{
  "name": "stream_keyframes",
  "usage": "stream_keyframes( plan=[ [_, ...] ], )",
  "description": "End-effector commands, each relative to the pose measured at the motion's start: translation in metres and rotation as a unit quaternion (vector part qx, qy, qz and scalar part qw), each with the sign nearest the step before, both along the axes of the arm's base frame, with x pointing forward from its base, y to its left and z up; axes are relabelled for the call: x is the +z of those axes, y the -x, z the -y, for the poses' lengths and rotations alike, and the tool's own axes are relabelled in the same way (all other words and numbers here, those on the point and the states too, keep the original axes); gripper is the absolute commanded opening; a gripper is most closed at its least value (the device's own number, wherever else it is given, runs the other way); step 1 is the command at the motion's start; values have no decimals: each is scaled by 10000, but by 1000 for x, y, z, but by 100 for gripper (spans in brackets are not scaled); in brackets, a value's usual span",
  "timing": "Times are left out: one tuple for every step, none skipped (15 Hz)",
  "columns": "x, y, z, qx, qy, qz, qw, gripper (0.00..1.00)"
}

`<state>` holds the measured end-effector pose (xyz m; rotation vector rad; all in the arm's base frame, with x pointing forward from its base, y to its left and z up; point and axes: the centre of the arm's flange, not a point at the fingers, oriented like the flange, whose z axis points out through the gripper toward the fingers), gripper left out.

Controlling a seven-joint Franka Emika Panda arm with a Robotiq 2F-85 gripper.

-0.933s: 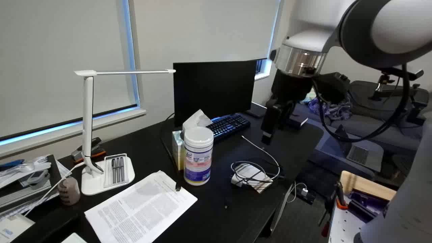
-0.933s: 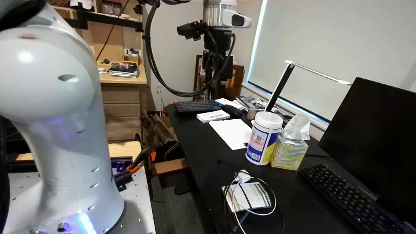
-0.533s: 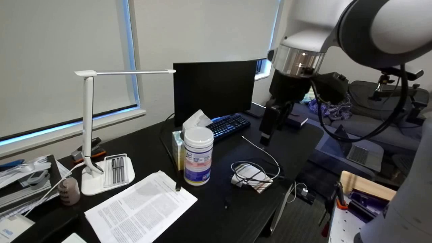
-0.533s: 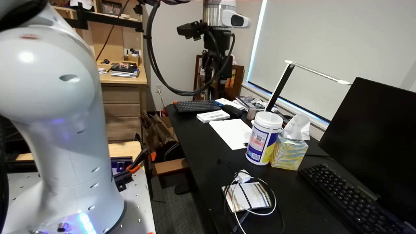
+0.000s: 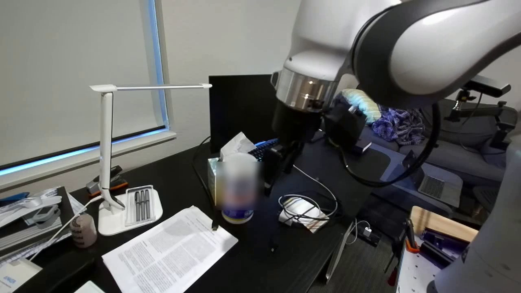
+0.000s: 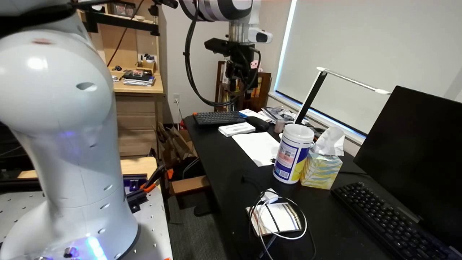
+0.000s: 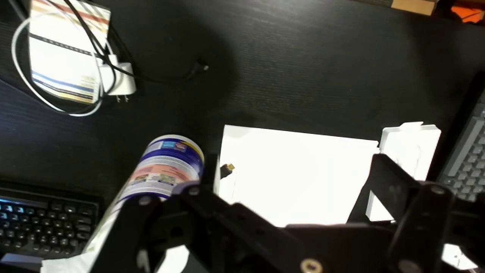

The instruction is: Pick up the white box from the table and move it to the right

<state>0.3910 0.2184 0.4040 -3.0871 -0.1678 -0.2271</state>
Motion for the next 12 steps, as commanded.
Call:
stream_keyframes(
  plan=[
    [-34,-54,-52,-166,-154,-34,9997,100],
    [-43,-65,-63,-220,-173,-97,9996,100],
    [-53,-78,-74,-252,-159,-118,9995,100],
    [-62,-90,-84,-333,-98,-149,9993,100],
    [-69,-100,-92,-404,-43,-160,9990,100],
    [-78,-114,-103,-463,26,-167,9988,100],
    [-84,-122,-110,-515,80,-173,9985,100],
    [-94,-133,-123,-552,158,-163,9982,100],
    [-101,-139,-133,-553,188,-173,9981,100],
    [-110,-145,-147,-604,212,-204,9977,100],
    [-118,-149,-158,-597,211,-240,9977,100],
    [-126,-150,-171,-564,229,-289,9977,100]
  ],
)
